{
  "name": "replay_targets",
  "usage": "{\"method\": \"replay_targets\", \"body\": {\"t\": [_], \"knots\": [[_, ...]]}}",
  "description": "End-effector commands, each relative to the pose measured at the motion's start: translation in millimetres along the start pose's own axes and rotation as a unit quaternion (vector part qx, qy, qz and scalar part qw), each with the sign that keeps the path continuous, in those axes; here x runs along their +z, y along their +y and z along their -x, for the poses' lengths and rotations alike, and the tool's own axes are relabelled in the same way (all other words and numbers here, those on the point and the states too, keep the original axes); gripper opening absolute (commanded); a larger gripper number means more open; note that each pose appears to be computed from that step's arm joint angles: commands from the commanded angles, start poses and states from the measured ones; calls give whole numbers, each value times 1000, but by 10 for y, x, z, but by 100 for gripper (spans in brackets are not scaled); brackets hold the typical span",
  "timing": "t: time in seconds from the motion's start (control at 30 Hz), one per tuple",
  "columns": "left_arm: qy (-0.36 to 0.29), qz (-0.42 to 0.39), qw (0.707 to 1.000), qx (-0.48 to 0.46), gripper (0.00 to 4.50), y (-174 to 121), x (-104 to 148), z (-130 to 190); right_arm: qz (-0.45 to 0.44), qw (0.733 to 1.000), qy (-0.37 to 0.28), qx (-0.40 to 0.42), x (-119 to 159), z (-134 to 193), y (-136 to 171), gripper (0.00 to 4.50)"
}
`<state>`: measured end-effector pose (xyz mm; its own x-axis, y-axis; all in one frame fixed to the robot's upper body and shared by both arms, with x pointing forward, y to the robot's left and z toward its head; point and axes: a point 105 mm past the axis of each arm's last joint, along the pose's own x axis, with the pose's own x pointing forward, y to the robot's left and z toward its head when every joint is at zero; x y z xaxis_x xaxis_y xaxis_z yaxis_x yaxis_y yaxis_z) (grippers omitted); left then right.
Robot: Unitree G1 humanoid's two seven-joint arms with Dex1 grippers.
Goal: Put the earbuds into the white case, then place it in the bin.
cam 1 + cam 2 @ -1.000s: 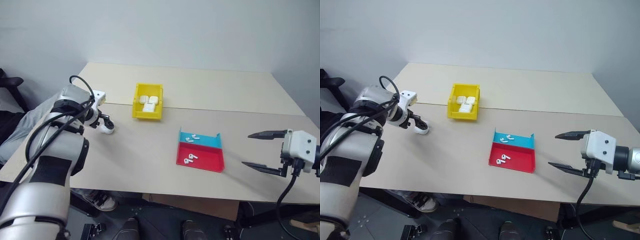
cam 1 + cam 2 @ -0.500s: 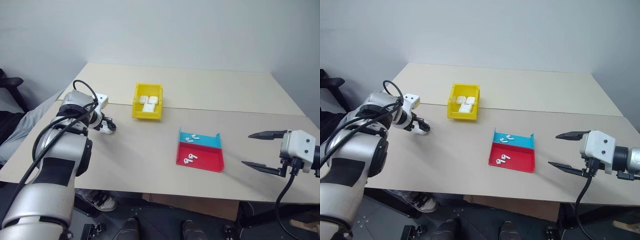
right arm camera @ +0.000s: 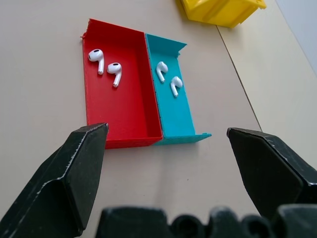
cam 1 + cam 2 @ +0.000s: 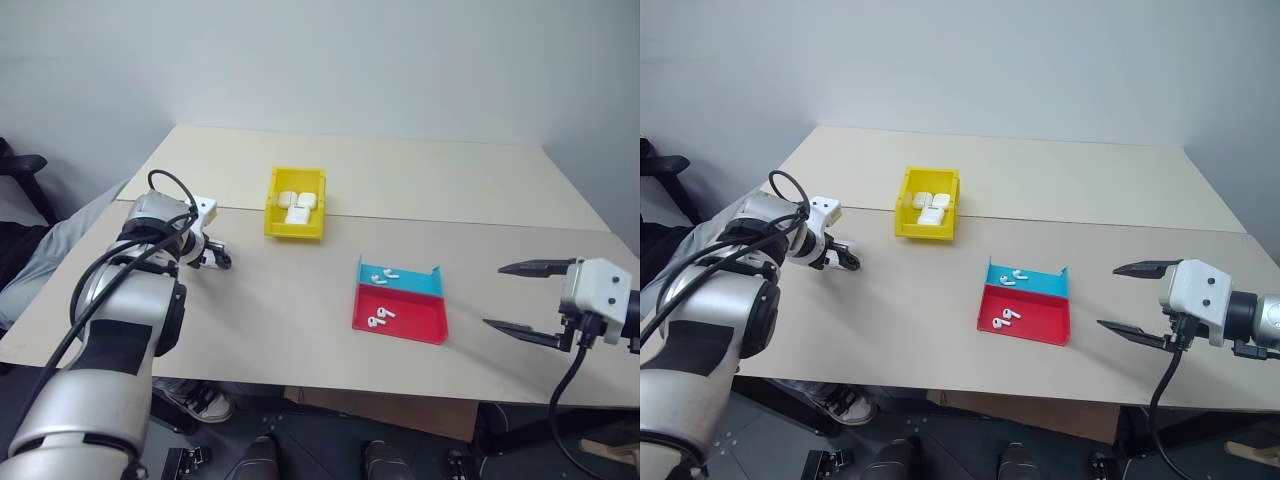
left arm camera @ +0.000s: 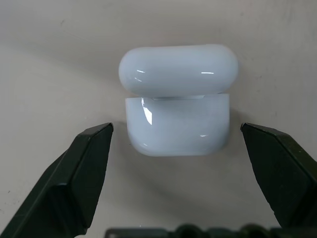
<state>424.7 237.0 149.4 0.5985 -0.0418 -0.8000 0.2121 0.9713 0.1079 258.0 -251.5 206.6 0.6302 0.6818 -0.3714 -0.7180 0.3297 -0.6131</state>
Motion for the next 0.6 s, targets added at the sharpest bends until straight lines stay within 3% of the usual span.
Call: {"method": "replay_targets", "body": {"t": [0.03,0.13,0.27,0.6], "knots": [[-9,-13,1000,13,450,36,45,24,20,1000,-4,-17,79,44,-61,448],[-8,-12,1000,16,393,39,35,12,18,1000,-4,-18,74,44,-54,450],[-6,-16,1000,14,276,37,26,3,13,1000,1,-16,60,47,-40,450],[-27,-46,999,0,276,25,231,200,14,1000,0,-24,67,53,-46,450]]}}
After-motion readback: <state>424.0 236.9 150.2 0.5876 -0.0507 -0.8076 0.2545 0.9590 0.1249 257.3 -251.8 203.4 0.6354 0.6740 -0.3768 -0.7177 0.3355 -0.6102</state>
